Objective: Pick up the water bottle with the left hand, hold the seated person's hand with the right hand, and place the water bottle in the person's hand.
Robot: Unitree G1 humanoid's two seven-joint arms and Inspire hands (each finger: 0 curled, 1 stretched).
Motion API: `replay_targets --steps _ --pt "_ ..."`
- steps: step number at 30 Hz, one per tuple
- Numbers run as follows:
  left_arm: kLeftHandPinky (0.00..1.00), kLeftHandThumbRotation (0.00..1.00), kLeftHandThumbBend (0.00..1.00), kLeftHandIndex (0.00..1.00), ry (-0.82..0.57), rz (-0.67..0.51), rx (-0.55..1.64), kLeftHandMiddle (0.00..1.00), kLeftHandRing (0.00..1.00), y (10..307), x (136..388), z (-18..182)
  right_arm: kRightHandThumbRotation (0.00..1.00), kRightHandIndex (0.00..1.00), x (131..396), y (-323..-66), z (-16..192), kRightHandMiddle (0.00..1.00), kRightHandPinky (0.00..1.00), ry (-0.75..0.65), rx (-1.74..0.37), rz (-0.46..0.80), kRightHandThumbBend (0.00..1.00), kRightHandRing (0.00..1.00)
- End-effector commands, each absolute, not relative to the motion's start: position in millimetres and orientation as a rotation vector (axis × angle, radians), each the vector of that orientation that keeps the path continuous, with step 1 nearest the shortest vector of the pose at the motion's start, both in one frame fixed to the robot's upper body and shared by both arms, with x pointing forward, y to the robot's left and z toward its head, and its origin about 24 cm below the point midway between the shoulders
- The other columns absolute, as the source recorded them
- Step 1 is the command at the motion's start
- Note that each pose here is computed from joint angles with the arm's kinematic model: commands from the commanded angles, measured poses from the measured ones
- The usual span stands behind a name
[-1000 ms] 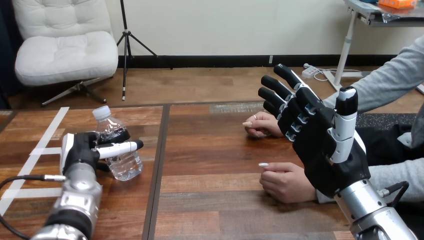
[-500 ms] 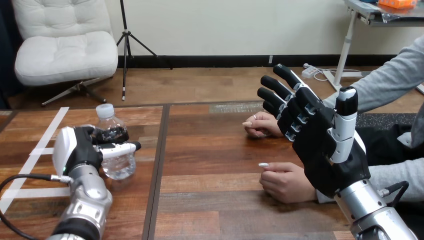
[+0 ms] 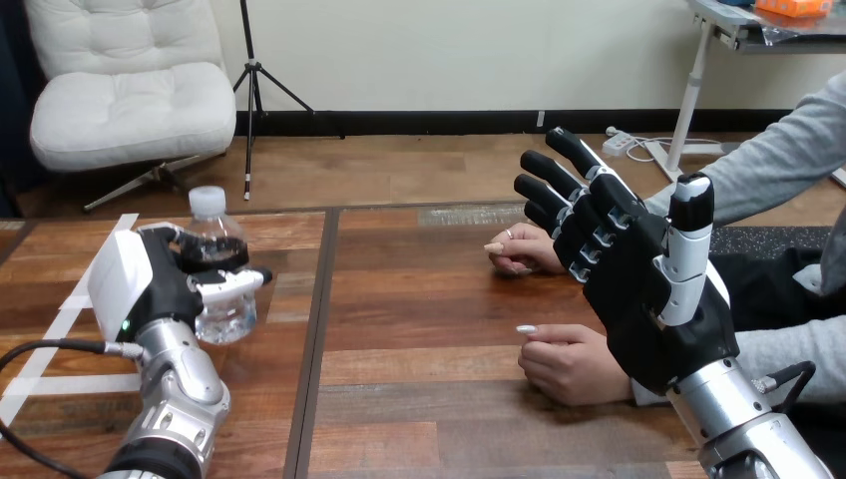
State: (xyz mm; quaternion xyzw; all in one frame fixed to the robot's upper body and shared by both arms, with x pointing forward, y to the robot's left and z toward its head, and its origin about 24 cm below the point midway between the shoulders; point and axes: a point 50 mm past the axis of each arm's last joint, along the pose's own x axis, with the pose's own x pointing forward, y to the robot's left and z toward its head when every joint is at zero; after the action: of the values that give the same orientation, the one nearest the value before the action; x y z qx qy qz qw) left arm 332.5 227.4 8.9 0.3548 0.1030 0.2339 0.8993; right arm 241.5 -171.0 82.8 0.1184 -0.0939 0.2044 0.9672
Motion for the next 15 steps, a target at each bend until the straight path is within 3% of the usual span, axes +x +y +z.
replay_targets --steps 1,15 --pt "0.15 0.00 0.80 0.44 0.015 0.497 0.731 0.28 0.20 218.6 350.5 44.1 1.00 0.95 245.6 -168.4 95.9 0.92 0.99 -0.268 0.251 0.419 0.97 0.93" --pt "0.12 0.00 0.82 0.42 0.010 0.490 0.648 0.24 0.17 219.7 349.4 43.3 1.00 0.95 245.7 -168.6 95.1 0.93 1.00 -0.264 0.253 0.418 0.97 0.94"
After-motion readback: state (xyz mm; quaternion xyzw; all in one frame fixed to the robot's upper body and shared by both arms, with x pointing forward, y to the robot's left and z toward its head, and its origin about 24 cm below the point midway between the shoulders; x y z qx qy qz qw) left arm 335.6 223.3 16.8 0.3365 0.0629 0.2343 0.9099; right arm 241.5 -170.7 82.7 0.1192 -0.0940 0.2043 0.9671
